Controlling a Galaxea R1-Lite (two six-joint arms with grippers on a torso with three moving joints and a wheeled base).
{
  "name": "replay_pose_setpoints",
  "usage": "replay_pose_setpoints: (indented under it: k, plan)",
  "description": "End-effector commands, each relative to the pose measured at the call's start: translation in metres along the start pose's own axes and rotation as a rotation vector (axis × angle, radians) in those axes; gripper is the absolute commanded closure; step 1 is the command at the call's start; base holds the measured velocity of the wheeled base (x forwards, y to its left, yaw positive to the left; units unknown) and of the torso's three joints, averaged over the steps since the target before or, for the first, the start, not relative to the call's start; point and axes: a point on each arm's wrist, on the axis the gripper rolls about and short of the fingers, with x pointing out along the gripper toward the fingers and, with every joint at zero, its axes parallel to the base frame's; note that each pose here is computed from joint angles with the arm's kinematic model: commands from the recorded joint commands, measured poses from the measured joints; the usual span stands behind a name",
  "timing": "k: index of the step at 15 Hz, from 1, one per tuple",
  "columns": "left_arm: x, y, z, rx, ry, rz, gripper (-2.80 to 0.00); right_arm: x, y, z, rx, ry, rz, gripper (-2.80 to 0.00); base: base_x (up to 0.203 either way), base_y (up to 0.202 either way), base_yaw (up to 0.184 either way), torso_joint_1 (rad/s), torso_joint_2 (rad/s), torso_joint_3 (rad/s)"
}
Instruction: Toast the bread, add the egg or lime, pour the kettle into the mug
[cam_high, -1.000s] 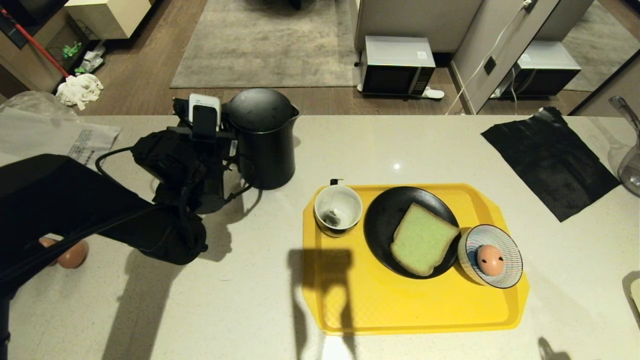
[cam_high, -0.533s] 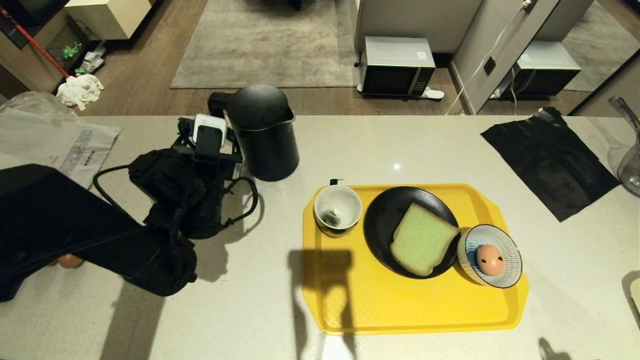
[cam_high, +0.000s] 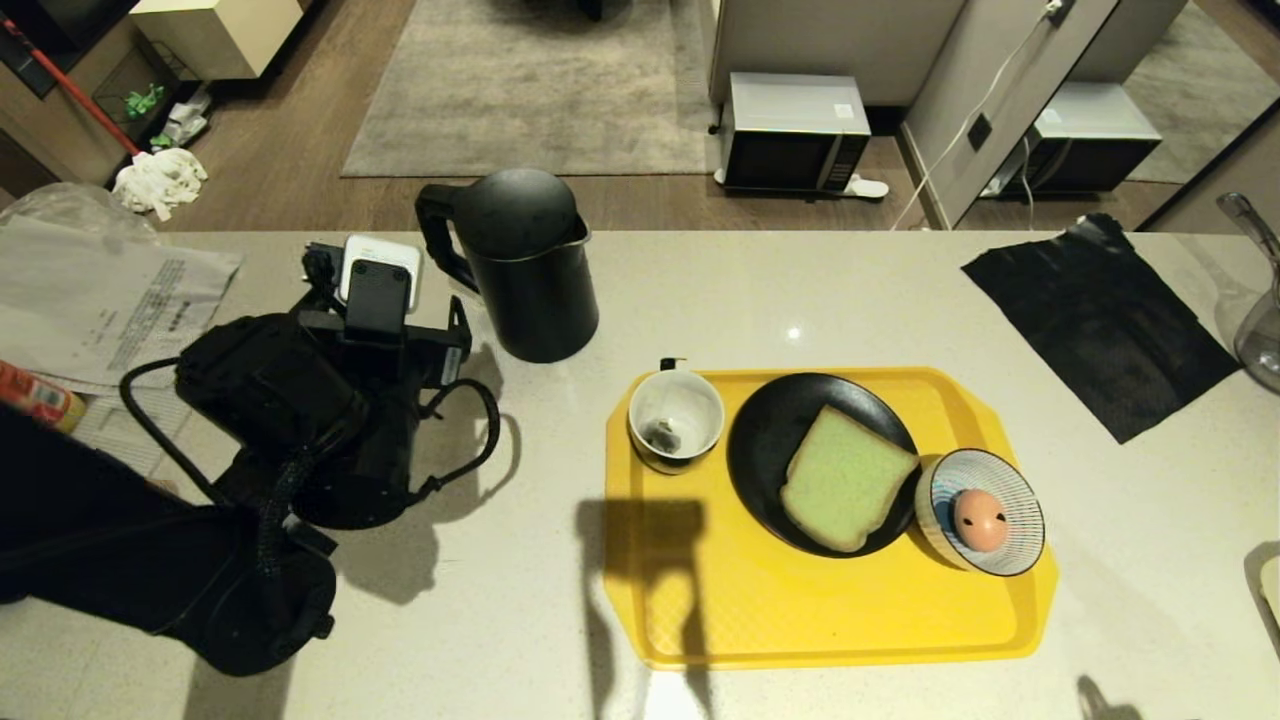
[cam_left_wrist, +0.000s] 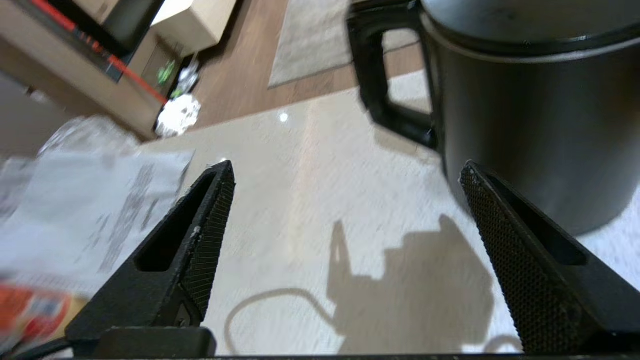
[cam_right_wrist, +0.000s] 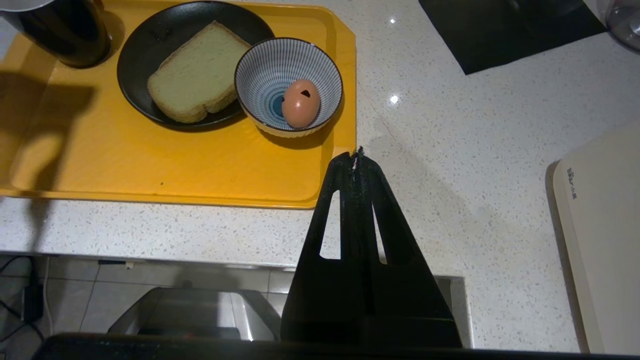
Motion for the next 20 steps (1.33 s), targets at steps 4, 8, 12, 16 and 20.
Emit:
replay_pose_setpoints:
  k: [4, 8, 12, 16, 20]
  plan:
    - [-0.028, 0.028, 0.038, -0.022, -0.054, 0.048, 0.0, 0.002, 0.0, -0.008, 0.0, 0.026, -0.001, 0.0, 0.0, 0.0, 0.0, 0.0, 0.0, 0.0]
    - [-0.04, 0.063, 0.079, 0.001, -0.068, 0.05, 0.0, 0.002, 0.0, -0.007, 0.0, 0.027, 0.0, 0.0, 0.0, 0.0, 0.0, 0.0, 0.0, 0.0]
    - [-0.062, 0.104, 0.111, 0.058, 0.016, -0.061, 0.0, 0.002, 0.0, -0.007, 0.0, 0.026, -0.001, 0.0, 0.0, 0.0, 0.0, 0.0, 0.0, 0.0]
    - [-0.101, 0.136, 0.12, -0.029, 0.041, -0.497, 0.0, 0.002, 0.0, -0.008, 0.0, 0.026, 0.0, 0.0, 0.0, 0.0, 0.0, 0.0, 0.0, 0.0]
    - [-0.147, 0.169, 0.113, -0.272, 0.069, -0.817, 0.0, 0.002, 0.0, -0.007, 0.0, 0.027, 0.0, 0.0, 0.0, 0.0, 0.0, 0.0, 0.0, 0.0]
